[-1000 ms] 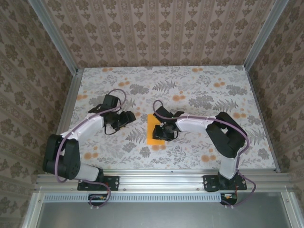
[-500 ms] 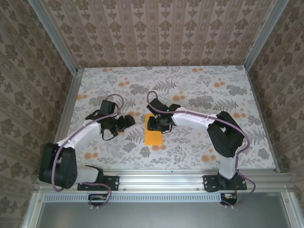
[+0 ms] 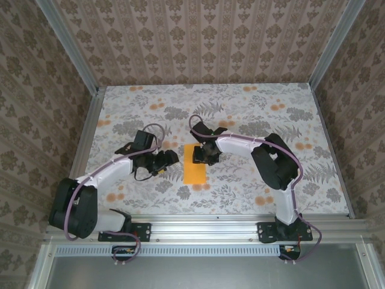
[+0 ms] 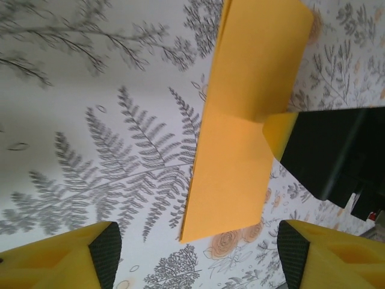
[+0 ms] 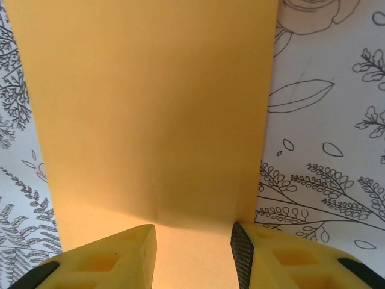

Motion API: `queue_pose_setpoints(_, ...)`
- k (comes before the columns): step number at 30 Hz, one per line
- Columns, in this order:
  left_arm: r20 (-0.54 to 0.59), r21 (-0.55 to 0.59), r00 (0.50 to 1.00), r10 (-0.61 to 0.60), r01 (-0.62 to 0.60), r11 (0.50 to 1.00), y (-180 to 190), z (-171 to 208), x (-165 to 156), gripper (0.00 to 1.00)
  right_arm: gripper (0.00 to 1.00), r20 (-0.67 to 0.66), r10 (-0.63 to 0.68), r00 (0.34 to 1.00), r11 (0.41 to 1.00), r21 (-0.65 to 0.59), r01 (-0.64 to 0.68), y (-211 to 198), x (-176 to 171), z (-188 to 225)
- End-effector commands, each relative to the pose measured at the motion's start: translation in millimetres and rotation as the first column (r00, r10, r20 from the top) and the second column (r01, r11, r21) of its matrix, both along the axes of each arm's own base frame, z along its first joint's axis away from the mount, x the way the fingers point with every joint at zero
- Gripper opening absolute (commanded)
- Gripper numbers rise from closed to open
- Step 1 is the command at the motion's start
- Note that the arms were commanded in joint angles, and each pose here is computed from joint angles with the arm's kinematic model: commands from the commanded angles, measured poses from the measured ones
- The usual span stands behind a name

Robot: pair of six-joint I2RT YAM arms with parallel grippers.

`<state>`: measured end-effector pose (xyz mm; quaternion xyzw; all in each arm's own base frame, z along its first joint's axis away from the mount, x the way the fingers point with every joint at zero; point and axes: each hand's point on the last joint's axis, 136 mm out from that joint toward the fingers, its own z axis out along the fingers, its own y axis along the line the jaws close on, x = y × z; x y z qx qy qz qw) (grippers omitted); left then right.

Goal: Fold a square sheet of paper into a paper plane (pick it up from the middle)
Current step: Fold the triangle a second time at the center of the table.

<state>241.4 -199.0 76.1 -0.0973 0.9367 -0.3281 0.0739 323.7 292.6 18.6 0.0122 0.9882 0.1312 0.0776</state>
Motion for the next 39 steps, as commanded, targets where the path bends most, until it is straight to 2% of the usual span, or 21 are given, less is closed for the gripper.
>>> queue_pose_setpoints(1,-0.056,-0.056,0.998,-0.032,0.029,0.998,-19.6,-8.6,-13.4,0.69,0.41,-0.064,-0.018,0.998,0.999,-0.033,0.016,-15.2,-12.6,-16.4)
queue_pose_setpoints(7,-0.103,-0.1,0.992,-0.078,0.067,0.993,-42.4,-18.0,-25.8,0.63,0.41,-0.085,-0.044,0.995,0.999,-0.015,0.043,-19.6,-13.0,-22.7)
queue_pose_setpoints(20,-0.217,-0.062,0.968,-0.127,0.116,0.991,-53.3,-41.7,-51.0,0.68,0.4,-0.109,-0.064,0.992,0.998,0.01,0.065,-22.1,-13.8,-32.6)
queue_pose_setpoints(25,-0.209,-0.077,0.965,-0.155,0.142,0.987,-61.7,-39.1,-50.3,0.65,0.4,-0.115,-0.064,0.991,0.998,0.012,0.066,-22.8,-15.4,-34.8)
queue_pose_setpoints(35,-0.166,-0.095,0.973,-0.158,0.144,0.985,-69.1,-29.6,-41.5,0.5,0.39,-0.126,-0.067,0.99,0.997,0.015,0.069,-23.3,-17.8,-38.5)
queue_pose_setpoints(39,-0.132,-0.07,0.98,-0.147,0.139,0.988,-65.0,-24.9,-36.6,0.49,0.39,-0.129,-0.068,0.989,0.997,0.018,0.071,-23.2,-18.3,-39.8)
